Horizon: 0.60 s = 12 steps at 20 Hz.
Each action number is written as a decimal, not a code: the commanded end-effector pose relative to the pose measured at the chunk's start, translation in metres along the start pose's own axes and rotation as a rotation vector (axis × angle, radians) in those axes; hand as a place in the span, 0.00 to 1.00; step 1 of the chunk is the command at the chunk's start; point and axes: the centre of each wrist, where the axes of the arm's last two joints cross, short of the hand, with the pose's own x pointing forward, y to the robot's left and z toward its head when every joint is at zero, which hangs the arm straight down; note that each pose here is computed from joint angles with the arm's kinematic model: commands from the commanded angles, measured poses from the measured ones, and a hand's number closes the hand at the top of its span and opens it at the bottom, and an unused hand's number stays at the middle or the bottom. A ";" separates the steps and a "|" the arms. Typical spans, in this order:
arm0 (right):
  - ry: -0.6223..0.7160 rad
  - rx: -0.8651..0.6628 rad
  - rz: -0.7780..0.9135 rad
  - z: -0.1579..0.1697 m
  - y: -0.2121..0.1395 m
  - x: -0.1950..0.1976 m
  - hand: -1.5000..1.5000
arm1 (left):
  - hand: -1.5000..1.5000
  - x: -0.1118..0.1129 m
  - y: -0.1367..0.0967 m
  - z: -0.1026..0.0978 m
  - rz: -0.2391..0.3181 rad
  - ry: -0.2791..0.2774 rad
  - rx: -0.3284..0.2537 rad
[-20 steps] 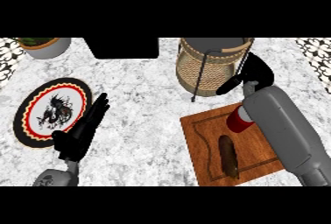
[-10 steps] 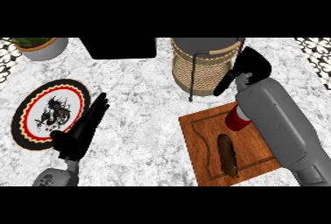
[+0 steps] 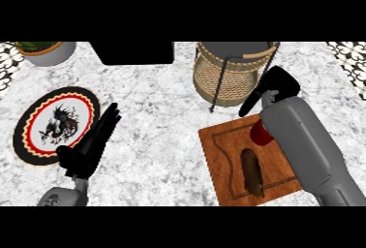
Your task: Pick the can from the cutting board and place it in the tiered basket
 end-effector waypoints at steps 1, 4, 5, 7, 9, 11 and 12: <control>0.213 0.030 0.026 0.010 0.007 0.005 0.00 | 0.50 0.007 0.012 -0.006 0.006 -0.010 0.012; 0.216 0.007 0.022 0.011 0.013 -0.009 0.00 | 0.50 -0.009 0.002 -0.001 -0.009 0.002 0.004; 0.229 -0.002 0.021 0.011 0.022 -0.007 0.00 | 0.50 -0.010 -0.018 -0.002 0.006 -0.008 -0.032; 0.262 0.013 0.023 0.005 0.026 -0.020 0.00 | 0.50 -0.008 0.004 0.001 -0.002 0.012 -0.002; 0.297 0.018 0.022 -0.001 0.035 -0.025 0.00 | 0.50 -0.003 -0.005 -0.002 -0.009 -0.005 -0.007; 0.323 0.014 0.007 -0.009 0.032 -0.035 0.00 | 0.50 0.002 0.002 -0.004 -0.016 -0.003 -0.017; 0.302 0.029 -0.002 0.001 0.034 -0.042 0.00 | 0.50 -0.004 -0.002 0.008 -0.015 0.006 -0.017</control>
